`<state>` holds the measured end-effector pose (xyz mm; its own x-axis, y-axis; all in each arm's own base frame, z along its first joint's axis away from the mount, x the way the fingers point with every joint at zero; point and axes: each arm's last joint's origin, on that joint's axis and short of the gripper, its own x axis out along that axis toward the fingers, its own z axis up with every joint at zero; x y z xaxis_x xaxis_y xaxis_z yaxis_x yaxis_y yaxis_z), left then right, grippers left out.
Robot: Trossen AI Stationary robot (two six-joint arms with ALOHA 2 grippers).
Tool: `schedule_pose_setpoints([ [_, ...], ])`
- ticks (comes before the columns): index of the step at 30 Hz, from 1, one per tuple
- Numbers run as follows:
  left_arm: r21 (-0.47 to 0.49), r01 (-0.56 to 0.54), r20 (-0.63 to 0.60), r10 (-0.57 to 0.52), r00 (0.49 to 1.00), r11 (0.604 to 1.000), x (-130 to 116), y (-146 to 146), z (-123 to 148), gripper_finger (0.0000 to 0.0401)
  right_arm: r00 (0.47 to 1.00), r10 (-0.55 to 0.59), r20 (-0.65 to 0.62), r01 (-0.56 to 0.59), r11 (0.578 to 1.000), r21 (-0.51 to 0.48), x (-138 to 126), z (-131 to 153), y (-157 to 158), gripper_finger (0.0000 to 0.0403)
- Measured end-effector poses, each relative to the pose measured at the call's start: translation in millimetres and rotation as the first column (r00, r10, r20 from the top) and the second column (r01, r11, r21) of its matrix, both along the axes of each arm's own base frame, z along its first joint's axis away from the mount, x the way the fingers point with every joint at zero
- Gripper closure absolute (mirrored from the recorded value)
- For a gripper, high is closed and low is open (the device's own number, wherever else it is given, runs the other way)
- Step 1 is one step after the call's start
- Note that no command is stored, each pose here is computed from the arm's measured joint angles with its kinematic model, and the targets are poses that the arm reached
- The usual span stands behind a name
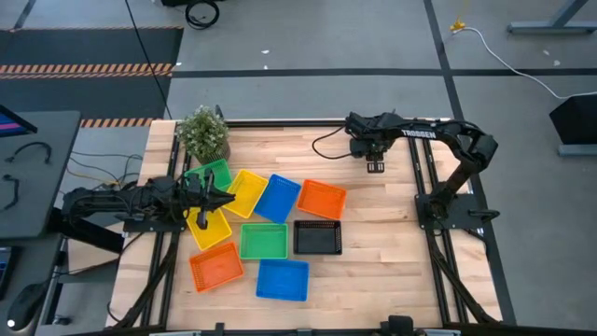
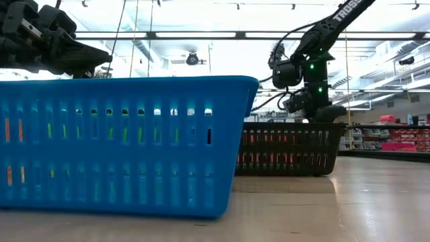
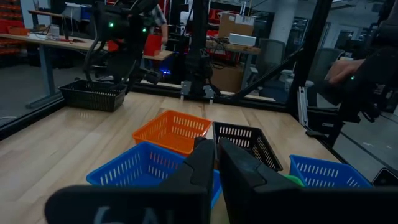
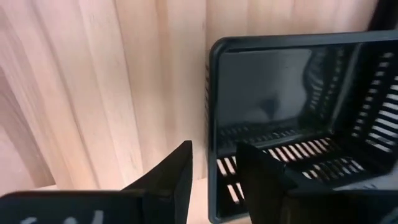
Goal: Stack baskets by color
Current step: Move the top orange bin to the top of the table to the right of the black bin
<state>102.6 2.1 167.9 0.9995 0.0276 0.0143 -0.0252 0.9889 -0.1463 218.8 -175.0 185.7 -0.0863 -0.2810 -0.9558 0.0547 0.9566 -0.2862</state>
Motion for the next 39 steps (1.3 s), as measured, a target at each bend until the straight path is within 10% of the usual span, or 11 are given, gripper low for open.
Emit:
schedule_pose_setpoints([
  [13,0.0,0.0,0.0,0.0,1.0,1.0,0.0,0.0,0.0,0.0363,0.97,-0.04,0.24,0.074,0.989,-0.131,-10.7,59.2,30.4,0.0274],
  [19,0.0,0.0,0.0,0.0,1.0,1.0,0.0,0.0,-0.1,0.037,0.879,-0.12,0.461,0.14,0.99,-0.01,-14.5,83.9,54.1,0.0274],
  [30,0.0,0.0,0.0,0.0,1.0,1.0,0.0,0.0,0.0,0.0363,0.802,0.16,0.576,-0.388,0.872,0.299,26.3,73.7,124.4,0.0275],
  [39,0.0,0.0,0.0,0.0,1.0,1.0,0.0,0.0,0.0,0.0371,0.73,0.522,0.44,-0.631,0.763,0.142,71.4,24.0,163.1,0.0272],
])
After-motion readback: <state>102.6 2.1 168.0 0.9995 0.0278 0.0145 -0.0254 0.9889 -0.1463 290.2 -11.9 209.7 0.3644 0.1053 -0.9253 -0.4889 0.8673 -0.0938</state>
